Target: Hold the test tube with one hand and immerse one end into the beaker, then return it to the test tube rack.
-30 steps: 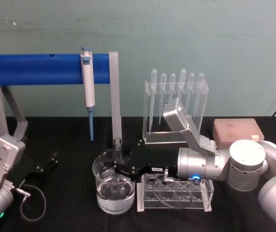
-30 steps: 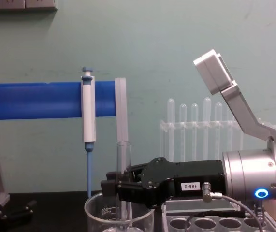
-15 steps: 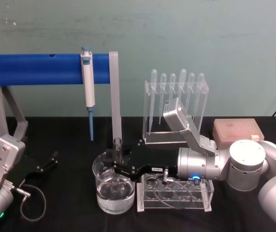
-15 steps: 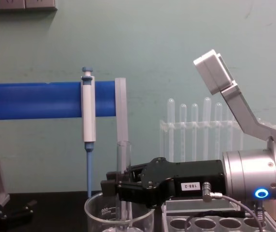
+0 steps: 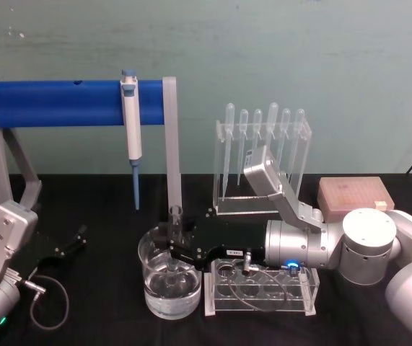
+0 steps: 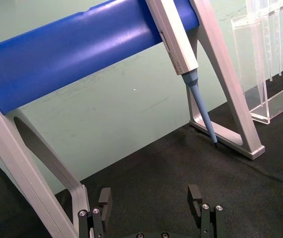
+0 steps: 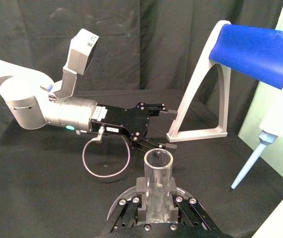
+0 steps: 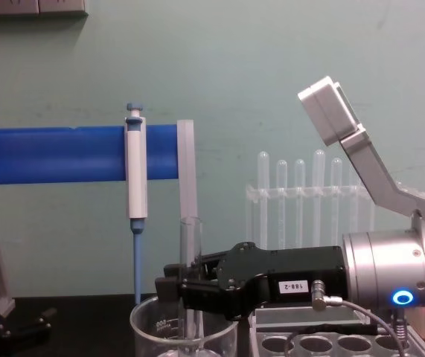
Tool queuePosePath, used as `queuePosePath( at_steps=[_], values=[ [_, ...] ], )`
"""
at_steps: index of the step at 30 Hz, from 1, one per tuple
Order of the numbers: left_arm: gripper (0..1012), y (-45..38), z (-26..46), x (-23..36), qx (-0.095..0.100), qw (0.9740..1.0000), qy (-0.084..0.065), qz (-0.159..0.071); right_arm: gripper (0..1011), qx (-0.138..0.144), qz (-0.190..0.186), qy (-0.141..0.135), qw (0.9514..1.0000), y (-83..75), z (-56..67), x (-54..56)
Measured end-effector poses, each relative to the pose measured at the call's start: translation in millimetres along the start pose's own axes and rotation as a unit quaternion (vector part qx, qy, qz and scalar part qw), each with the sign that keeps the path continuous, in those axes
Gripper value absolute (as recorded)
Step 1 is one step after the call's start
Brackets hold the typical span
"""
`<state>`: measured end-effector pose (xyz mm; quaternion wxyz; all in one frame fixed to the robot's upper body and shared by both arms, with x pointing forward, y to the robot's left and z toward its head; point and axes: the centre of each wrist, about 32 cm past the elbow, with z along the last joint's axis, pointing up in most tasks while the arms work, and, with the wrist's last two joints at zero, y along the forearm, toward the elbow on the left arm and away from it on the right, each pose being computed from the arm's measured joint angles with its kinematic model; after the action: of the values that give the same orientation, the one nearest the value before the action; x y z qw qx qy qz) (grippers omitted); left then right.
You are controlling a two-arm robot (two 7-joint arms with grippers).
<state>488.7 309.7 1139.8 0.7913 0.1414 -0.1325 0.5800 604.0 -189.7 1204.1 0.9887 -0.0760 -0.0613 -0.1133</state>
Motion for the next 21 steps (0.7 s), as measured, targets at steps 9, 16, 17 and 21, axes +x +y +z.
queuePosePath(
  at_steps=[9, 16, 17, 21],
  values=[
    [1000, 0.0, 0.0, 0.0, 0.0, 1.0, 0.0, 0.0, 226, 0.0, 0.0, 0.0, 1.0, 0.0, 0.0, 0.0],
    [1000, 0.0, 0.0, 0.0, 0.0, 1.0, 0.0, 0.0, 226, 0.0, 0.0, 0.0, 1.0, 0.0, 0.0, 0.0],
    [1000, 0.0, 0.0, 0.0, 0.0, 1.0, 0.0, 0.0, 226, 0.0, 0.0, 0.0, 1.0, 0.0, 0.0, 0.0],
    [1000, 0.0, 0.0, 0.0, 0.0, 1.0, 0.0, 0.0, 226, 0.0, 0.0, 0.0, 1.0, 0.0, 0.0, 0.0]
  ],
)
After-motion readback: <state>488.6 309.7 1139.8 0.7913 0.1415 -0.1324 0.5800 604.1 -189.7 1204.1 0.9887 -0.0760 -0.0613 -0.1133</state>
